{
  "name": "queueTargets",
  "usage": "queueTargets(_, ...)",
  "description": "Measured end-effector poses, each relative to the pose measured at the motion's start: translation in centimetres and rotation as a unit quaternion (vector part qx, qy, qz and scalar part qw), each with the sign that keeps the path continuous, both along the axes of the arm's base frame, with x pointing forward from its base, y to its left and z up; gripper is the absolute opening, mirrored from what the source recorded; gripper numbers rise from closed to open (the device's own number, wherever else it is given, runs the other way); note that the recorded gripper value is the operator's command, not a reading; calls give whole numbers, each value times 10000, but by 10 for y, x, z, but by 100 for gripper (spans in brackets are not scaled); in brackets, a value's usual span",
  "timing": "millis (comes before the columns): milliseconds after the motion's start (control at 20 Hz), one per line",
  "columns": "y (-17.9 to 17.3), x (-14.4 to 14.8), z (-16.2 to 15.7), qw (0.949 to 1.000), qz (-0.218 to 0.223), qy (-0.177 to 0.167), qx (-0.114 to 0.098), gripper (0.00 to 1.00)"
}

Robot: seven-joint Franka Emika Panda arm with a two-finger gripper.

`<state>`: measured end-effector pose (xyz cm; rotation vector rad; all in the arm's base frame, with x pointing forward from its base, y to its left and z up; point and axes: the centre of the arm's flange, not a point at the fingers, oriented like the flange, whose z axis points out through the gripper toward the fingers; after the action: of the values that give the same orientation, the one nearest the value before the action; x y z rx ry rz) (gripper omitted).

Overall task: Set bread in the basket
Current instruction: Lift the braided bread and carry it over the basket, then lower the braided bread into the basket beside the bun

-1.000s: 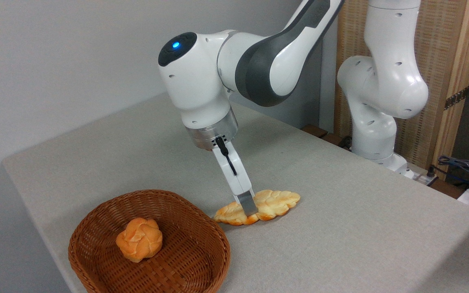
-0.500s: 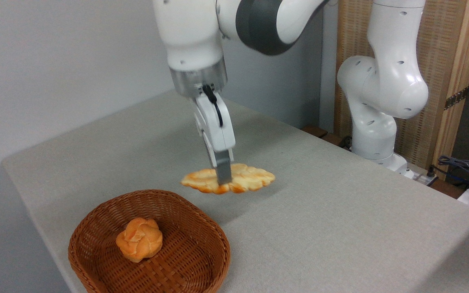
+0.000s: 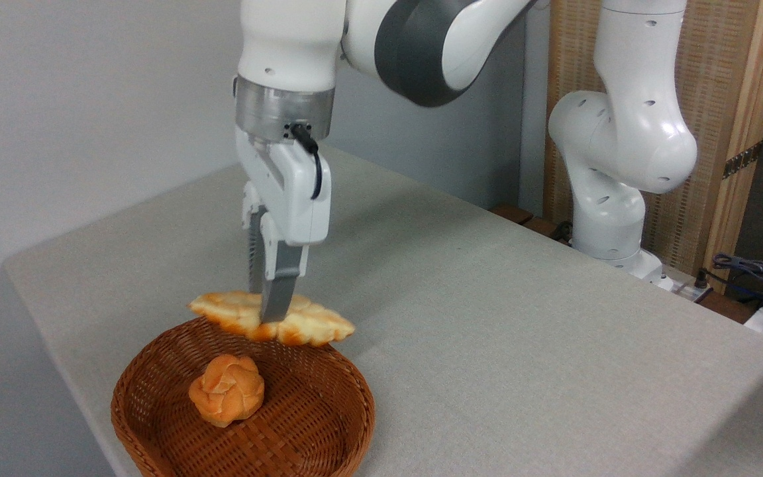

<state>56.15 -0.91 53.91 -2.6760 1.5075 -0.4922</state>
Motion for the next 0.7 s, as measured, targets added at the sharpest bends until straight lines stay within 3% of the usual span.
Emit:
queueTargets(50, 0, 6, -5, 9999, 97, -79, -50, 48)
queueTargets(150, 1, 17, -15, 9993, 251, -247, -115, 91)
queueTargets(300, 4, 31, -39, 9987, 403, -292, -89, 99)
queueTargets(450, 11, 39, -57, 9982, 533, -277, -51, 100)
queueTargets(700, 11, 41, -57, 9973, 673, -269, -90, 100)
